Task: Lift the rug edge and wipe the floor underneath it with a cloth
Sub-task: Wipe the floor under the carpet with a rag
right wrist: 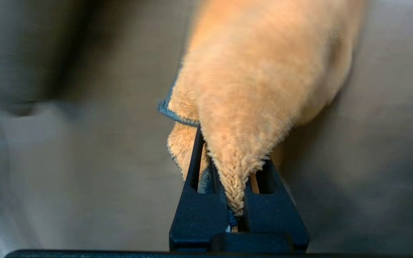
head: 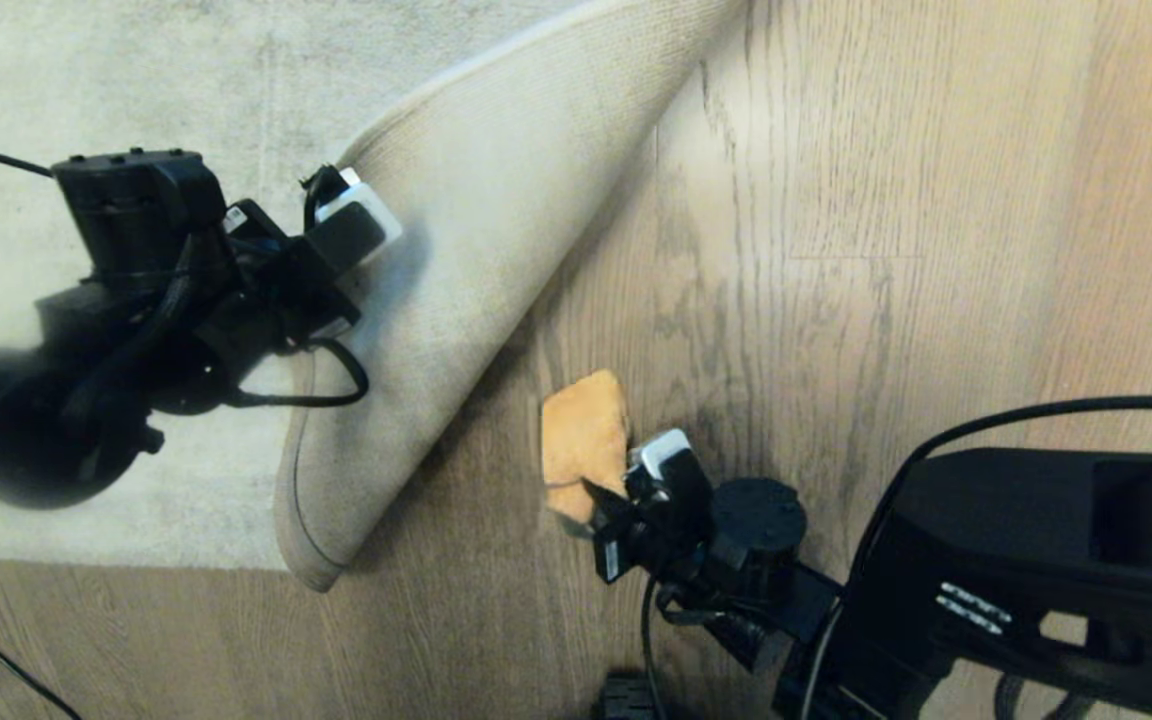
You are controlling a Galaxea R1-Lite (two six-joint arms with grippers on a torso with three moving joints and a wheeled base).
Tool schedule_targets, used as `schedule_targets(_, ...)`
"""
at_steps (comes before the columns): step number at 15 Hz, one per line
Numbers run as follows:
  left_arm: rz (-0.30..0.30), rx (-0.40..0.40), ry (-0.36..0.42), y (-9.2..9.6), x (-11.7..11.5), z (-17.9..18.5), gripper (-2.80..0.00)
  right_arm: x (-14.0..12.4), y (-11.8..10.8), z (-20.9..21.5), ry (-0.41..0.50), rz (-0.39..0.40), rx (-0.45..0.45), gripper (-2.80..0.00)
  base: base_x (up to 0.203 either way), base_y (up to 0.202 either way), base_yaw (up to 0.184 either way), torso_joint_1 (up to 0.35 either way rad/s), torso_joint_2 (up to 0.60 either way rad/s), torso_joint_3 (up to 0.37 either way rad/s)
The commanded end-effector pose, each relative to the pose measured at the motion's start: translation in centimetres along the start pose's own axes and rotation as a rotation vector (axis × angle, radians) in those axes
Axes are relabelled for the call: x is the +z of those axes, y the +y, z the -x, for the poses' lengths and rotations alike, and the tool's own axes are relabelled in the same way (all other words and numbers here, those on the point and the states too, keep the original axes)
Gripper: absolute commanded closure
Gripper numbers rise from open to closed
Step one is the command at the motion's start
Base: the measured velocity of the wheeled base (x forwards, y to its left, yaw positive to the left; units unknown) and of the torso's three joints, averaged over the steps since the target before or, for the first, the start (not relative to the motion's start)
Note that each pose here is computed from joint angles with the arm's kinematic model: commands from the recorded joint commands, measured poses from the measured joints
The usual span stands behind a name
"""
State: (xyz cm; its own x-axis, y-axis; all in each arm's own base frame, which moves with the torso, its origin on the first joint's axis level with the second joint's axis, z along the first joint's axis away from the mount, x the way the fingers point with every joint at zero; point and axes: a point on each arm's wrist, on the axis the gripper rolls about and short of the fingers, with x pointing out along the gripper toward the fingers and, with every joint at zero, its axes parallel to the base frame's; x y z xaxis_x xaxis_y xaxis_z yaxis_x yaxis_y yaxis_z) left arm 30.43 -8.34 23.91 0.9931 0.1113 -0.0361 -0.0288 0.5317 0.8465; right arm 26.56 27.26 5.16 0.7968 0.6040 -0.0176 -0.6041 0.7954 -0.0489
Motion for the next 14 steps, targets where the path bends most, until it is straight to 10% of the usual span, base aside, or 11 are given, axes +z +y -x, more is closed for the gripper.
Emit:
schedule_targets(1,-0.004,0.003,0.001,0.0,0.0,0.0,0.0,0.4,-3.3,-0.3,-0.04,0.009,-0.087,0.0,0.0,0.0,0.0,0.0,0.0,0.0)
schedule_targets(14,0.006,-0.004,0.005,-0.3,-0.1,-0.3,0.0,7.8,-10.0,5.0,-0.156,0.069,-0.17,0.0,0.0,0.0,0.0,0.0,0.0,0.0)
